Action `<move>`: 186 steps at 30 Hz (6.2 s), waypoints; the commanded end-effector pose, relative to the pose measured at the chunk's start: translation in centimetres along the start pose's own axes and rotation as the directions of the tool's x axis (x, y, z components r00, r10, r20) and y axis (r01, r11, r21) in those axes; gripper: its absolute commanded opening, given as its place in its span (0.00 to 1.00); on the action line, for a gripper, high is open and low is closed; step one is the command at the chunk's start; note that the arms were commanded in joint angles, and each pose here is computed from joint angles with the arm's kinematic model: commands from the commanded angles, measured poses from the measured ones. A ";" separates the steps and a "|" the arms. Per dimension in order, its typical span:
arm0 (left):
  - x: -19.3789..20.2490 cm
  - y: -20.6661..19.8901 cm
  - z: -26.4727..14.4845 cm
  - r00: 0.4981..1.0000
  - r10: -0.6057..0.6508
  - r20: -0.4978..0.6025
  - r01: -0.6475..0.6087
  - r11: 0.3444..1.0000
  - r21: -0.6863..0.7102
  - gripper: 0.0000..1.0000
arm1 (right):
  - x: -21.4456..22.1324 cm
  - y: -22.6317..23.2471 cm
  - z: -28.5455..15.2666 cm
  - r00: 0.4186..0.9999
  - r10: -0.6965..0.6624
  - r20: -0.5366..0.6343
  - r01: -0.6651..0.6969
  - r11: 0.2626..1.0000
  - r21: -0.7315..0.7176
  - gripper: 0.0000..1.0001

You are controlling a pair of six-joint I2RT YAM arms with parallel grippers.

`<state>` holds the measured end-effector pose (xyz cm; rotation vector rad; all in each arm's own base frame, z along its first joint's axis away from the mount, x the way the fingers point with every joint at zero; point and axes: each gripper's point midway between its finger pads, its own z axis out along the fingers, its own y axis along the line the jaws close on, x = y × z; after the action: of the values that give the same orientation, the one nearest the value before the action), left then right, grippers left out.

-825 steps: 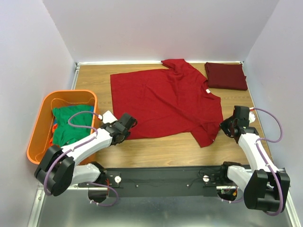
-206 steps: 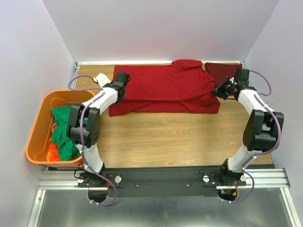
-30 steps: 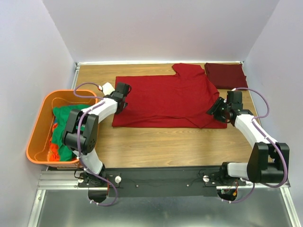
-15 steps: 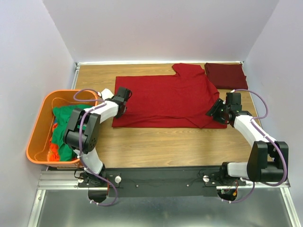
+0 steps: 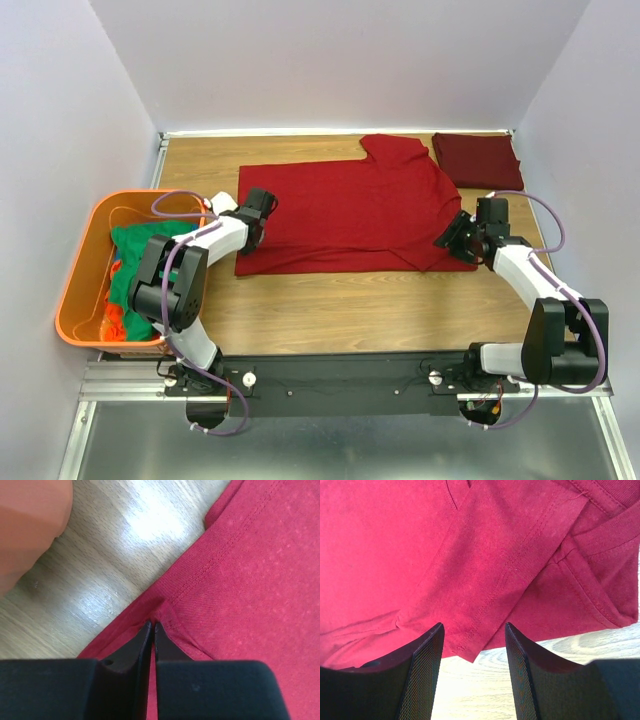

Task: Fold and stack the t-shirts
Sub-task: Fold the tshirt

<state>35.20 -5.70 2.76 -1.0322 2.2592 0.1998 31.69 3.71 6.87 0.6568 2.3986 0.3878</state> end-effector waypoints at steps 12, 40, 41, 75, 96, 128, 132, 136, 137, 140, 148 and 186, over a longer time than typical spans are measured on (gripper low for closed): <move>-3.8 -2.2 -1.9 0.996 -0.007 0.086 0.001 0.997 0.078 0.12 | 3.5 -2.2 2.1 0.998 0.023 -0.058 -0.020 0.998 0.052 0.55; -5.3 -2.7 -2.8 0.993 -0.006 0.118 -0.008 0.993 0.115 0.10 | -4.4 1.1 2.3 0.996 -0.026 0.086 0.021 0.998 0.056 0.52; -5.3 -2.7 -2.8 0.993 -0.007 0.119 -0.007 0.993 0.116 0.10 | -4.6 1.0 2.6 0.996 -0.021 0.089 0.015 0.998 0.065 0.52; -5.1 -2.7 -2.9 0.994 -0.004 0.114 -0.011 0.991 0.134 0.00 | -5.5 0.8 5.2 0.992 -0.038 0.124 0.011 0.977 0.211 0.01; -6.0 -1.7 -2.2 0.992 -0.022 0.120 0.010 0.995 0.102 0.00 | -7.2 2.1 4.7 0.988 -0.043 0.151 0.014 0.981 0.193 0.01; -8.3 -10.0 -17.2 0.951 0.185 0.249 -0.310 0.613 0.727 0.76 | -1.9 0.6 2.3 0.995 0.003 0.097 -0.014 0.993 0.120 0.65; -8.9 -10.2 -19.9 0.933 0.216 0.288 -0.360 0.542 0.760 0.77 | -1.8 0.3 3.6 0.997 0.003 0.079 -0.013 0.991 0.135 0.64; -10.3 -9.9 -21.3 0.916 0.218 0.338 -0.402 0.535 0.743 0.77 | -1.9 -0.1 4.6 0.996 0.009 0.087 -0.022 0.988 0.156 0.57; -10.7 -9.8 -21.6 0.914 0.210 0.346 -0.404 0.537 0.741 0.77 | -2.0 0.0 4.9 0.996 0.011 0.092 -0.025 0.988 0.154 0.57; -11.0 -9.8 -21.9 0.909 0.210 0.362 -0.416 0.532 0.737 0.77 | -2.3 -0.2 5.6 0.996 0.007 0.094 -0.023 0.985 0.170 0.54; -11.3 -9.6 -21.6 0.901 0.218 0.374 -0.431 0.539 0.723 0.78 | -4.1 0.3 6.0 0.991 -0.008 0.131 -0.015 0.984 0.179 0.24; -9.7 -9.6 -18.9 0.903 0.265 0.339 -0.430 0.558 0.710 0.78 | -10.6 9.0 14.4 0.996 0.046 0.074 -0.043 0.998 -0.037 0.16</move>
<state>37.60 -13.19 25.67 -0.0959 1.9760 -0.4711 50.21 6.21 4.30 0.7270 2.3137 0.3628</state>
